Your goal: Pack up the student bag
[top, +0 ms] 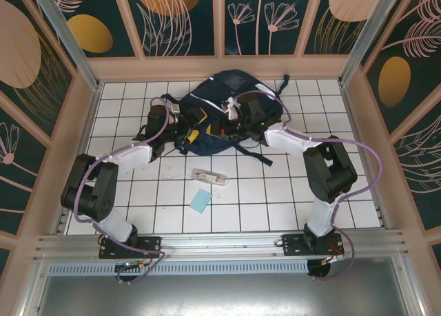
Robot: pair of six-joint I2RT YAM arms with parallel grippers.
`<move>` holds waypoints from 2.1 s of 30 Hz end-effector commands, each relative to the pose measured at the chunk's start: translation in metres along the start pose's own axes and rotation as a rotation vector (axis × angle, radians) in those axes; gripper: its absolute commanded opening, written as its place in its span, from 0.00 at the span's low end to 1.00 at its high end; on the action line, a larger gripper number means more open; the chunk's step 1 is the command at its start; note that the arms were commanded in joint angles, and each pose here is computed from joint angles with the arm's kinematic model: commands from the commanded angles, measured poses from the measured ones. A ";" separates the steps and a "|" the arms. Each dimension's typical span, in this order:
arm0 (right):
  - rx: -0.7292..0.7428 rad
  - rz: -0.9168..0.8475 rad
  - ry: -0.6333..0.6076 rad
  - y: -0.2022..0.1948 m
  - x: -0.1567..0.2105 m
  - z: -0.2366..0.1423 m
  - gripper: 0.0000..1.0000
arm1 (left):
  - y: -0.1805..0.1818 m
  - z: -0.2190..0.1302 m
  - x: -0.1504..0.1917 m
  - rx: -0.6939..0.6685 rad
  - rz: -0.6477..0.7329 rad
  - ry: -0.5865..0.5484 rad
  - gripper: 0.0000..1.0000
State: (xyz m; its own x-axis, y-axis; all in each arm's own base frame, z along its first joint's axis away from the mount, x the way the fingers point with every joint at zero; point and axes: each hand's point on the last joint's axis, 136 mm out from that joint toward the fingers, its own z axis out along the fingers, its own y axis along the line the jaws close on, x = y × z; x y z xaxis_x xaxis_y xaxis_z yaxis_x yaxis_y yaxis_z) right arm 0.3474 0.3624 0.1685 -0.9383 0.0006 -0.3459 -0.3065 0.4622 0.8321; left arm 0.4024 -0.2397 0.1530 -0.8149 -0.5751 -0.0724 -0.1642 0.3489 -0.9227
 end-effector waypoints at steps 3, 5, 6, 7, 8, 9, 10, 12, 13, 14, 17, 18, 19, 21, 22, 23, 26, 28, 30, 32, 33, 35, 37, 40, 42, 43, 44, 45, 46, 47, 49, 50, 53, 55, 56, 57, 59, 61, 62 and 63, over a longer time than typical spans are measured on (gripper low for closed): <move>-0.194 -0.230 0.046 0.084 0.013 -0.006 0.00 | 0.023 0.034 -0.009 -0.047 -0.029 0.003 0.82; -0.171 -0.248 0.069 0.082 0.020 0.000 0.00 | 0.019 0.045 -0.014 -0.024 -0.027 0.013 0.55; -0.159 -0.251 0.080 0.081 0.023 0.002 0.00 | 0.020 0.047 -0.015 -0.022 -0.032 0.014 0.42; -0.149 -0.256 0.089 0.080 0.026 0.003 0.00 | 0.021 0.049 -0.015 -0.016 -0.036 0.016 0.28; -0.128 -0.254 0.093 0.075 0.028 0.005 0.00 | 0.019 0.050 -0.016 -0.005 -0.035 0.015 0.10; -0.098 -0.247 0.093 0.068 0.029 0.005 0.00 | 0.019 0.050 -0.016 -0.005 -0.034 0.012 0.00; -0.067 -0.237 0.093 0.060 0.030 0.004 0.00 | 0.016 0.048 -0.017 -0.001 -0.026 0.008 0.00; 0.008 -0.198 0.090 0.037 0.035 0.000 0.00 | 0.008 0.044 -0.018 0.006 0.003 -0.004 0.00; 0.043 -0.164 0.091 0.023 0.037 -0.003 0.00 | 0.004 0.042 -0.019 0.009 0.019 -0.005 0.00; 0.081 -0.114 0.091 0.006 0.041 -0.008 0.00 | 0.000 0.040 -0.020 0.007 0.037 -0.009 0.00; 0.158 -0.010 0.081 -0.030 0.050 -0.028 0.00 | -0.006 0.037 -0.022 -0.009 0.072 -0.009 0.00; 0.203 -0.005 0.068 -0.041 0.051 -0.036 0.00 | -0.008 0.037 -0.021 -0.011 0.079 -0.005 0.00; 0.250 -0.006 0.057 -0.051 0.050 -0.044 0.00 | -0.009 0.036 -0.021 -0.013 0.087 -0.005 0.00; 0.359 -0.006 0.029 -0.075 0.045 -0.064 0.00 | -0.008 0.034 -0.020 -0.021 0.105 0.000 0.00; 0.397 -0.003 0.013 -0.085 0.042 -0.073 0.00 | -0.008 0.033 -0.019 -0.027 0.110 0.003 0.00; 0.439 0.007 -0.009 -0.098 0.037 -0.084 0.00 | -0.007 0.032 -0.017 -0.032 0.114 0.008 0.00; 0.538 0.024 -0.068 -0.125 0.021 -0.112 0.00 | -0.006 0.029 -0.013 -0.040 0.121 0.023 0.00; 0.608 0.029 -0.097 -0.142 0.009 -0.126 0.00 | -0.007 0.027 -0.012 -0.043 0.126 0.025 0.00; 0.662 0.037 -0.124 -0.158 -0.003 -0.138 0.00 | -0.008 0.024 -0.012 -0.046 0.133 0.027 0.00; 0.717 0.047 -0.153 -0.172 -0.014 -0.150 0.00 | -0.010 0.023 -0.011 -0.041 0.138 0.029 0.00; 0.742 0.057 -0.166 -0.180 -0.019 -0.155 0.00 | -0.009 0.022 -0.010 -0.042 0.138 0.032 0.00; 0.797 0.074 -0.195 -0.195 -0.030 -0.168 0.00 | -0.010 0.020 -0.009 -0.037 0.138 0.036 0.00; 0.831 0.079 -0.215 -0.202 -0.038 -0.175 0.00 | -0.011 0.019 -0.008 -0.038 0.140 0.039 0.00; 0.794 0.067 -0.207 -0.197 -0.045 -0.169 0.00 | -0.012 0.017 -0.008 -0.037 0.146 0.038 0.00; 0.716 0.046 -0.201 -0.182 -0.046 -0.160 0.00 | -0.012 0.017 -0.009 -0.041 0.148 0.036 0.00; 0.680 0.032 -0.199 -0.173 -0.045 -0.156 0.00 | -0.011 0.018 -0.010 -0.042 0.148 0.035 0.00; 0.665 0.022 -0.196 -0.167 -0.044 -0.155 0.00 | -0.010 0.019 -0.009 -0.042 0.147 0.038 0.00; 0.658 0.012 -0.199 -0.161 -0.043 -0.156 0.00 | -0.010 0.019 -0.010 -0.040 0.146 0.039 0.00; 0.660 0.007 -0.207 -0.157 -0.041 -0.159 0.00 | -0.011 0.020 -0.010 -0.038 0.147 0.041 0.00; 0.666 0.001 -0.217 -0.154 -0.041 -0.164 0.00 | -0.010 0.020 -0.011 -0.039 0.146 0.041 0.00; 0.701 -0.016 -0.228 -0.153 -0.041 -0.173 0.00 | -0.012 0.021 -0.012 -0.035 0.148 0.044 0.00; 0.720 -0.022 -0.227 -0.154 -0.041 -0.176 0.00 | -0.012 0.021 -0.013 -0.033 0.149 0.047 0.00; 0.773 -0.024 -0.227 -0.155 -0.043 -0.183 0.24 | -0.015 0.020 -0.014 -0.036 0.161 0.059 0.12; 0.785 -0.043 -0.257 -0.146 -0.047 -0.188 0.43 | -0.016 0.018 -0.015 -0.056 0.173 0.058 0.45; 0.785 -0.052 -0.270 -0.142 -0.048 -0.190 0.46 | -0.017 0.017 -0.015 -0.061 0.178 0.058 0.53; 0.783 -0.067 -0.284 -0.135 -0.050 -0.192 0.49 | -0.018 0.014 -0.017 -0.069 0.183 0.049 0.64; 0.773 -0.099 -0.298 -0.122 -0.053 -0.194 0.50 | -0.020 0.010 -0.020 -0.075 0.193 0.036 0.75; 0.730 -0.144 -0.301 -0.105 -0.054 -0.188 0.50 | -0.029 0.001 -0.022 -0.068 0.210 0.018 0.91; 0.702 -0.165 -0.294 -0.097 -0.054 -0.182 0.50 | -0.031 -0.001 -0.023 -0.069 0.216 0.010 0.98; 0.671 -0.189 -0.285 -0.087 -0.053 -0.175 0.50 | -0.032 -0.004 -0.024 -0.074 0.223 0.004 0.99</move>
State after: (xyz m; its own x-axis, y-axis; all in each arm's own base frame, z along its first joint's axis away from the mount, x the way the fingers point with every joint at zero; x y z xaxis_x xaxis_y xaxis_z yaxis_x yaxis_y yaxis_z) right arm 0.3964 0.1473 0.1597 -0.8174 0.0967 -0.5680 -0.1219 0.9345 0.3345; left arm 0.4231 -0.2388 0.1527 -0.8567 -0.4802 -0.1885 -0.0952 0.5063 -0.8571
